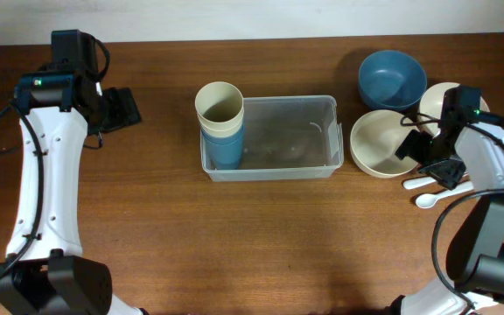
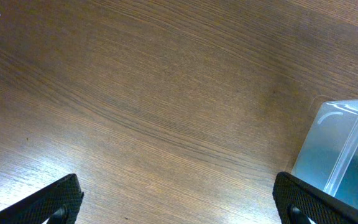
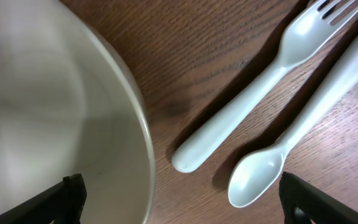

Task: Pack container
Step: 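Lower the right gripper onto the front cream bowl's rim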

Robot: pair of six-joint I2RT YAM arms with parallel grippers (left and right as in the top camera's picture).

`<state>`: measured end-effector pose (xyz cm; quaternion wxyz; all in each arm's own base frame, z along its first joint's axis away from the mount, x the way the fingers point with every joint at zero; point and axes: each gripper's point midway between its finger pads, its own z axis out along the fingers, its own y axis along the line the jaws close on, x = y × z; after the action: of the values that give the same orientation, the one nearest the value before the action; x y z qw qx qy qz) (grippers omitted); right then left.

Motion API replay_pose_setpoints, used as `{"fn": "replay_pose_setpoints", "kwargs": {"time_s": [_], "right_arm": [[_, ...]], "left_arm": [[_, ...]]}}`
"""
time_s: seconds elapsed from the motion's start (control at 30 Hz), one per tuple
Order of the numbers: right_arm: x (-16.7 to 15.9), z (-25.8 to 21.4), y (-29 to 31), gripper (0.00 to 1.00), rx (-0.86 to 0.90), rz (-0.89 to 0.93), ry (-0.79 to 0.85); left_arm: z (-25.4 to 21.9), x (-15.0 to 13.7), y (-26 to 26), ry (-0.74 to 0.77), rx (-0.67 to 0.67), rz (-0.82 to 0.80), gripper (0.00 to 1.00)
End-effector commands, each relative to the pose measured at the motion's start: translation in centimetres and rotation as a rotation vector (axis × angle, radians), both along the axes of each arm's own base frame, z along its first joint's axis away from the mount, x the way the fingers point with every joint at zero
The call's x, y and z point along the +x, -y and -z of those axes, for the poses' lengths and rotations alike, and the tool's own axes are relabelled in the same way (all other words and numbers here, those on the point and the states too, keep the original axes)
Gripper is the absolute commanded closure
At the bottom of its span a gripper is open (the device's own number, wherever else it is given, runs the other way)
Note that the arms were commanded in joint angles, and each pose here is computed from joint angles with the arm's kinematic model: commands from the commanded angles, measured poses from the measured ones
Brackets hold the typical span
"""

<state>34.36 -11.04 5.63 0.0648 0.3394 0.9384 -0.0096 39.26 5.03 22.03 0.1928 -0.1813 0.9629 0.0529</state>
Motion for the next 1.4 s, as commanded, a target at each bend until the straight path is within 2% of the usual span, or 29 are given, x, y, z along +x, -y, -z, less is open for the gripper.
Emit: {"fn": "replay_pose_setpoints", "kwargs": {"time_s": [0.0,0.2,0.67,0.87,1.1,1.37], "right_arm": [[-0.07,0.51,-0.01,0.08,0.007,0.008,-0.01],[0.22,0.47,0.09,0.29,0.003,0.009,0.002],[0.47,0.43,0.16,0.46,0.0,0.009,0.012],[0.47,0.43,0.16,0.61,0.0,0.009,0.012],[0.46,0.44,0.14,0.72,0.001,0.009,0.011],[0.49,0.43,0.16,0.93,0.0,0.009,0.013]], "left_arm": [[0.31,-0.15,-0.23,-0.006,0.0,-0.015,0.0],[0.31,-0.16,-0.23,-0.007,0.0,-0.015,0.0],[0.31,-0.15,-0.21,-0.006,0.0,-0.015,0.0],[0.31,-0.16,-0.23,-0.007,0.0,-0.015,0.0],[0.31,-0.15,-0.23,-0.006,0.0,-0.015,0.0],[0.31,-0.15,-0.23,-0.006,0.0,-0.015,0.0]]}}
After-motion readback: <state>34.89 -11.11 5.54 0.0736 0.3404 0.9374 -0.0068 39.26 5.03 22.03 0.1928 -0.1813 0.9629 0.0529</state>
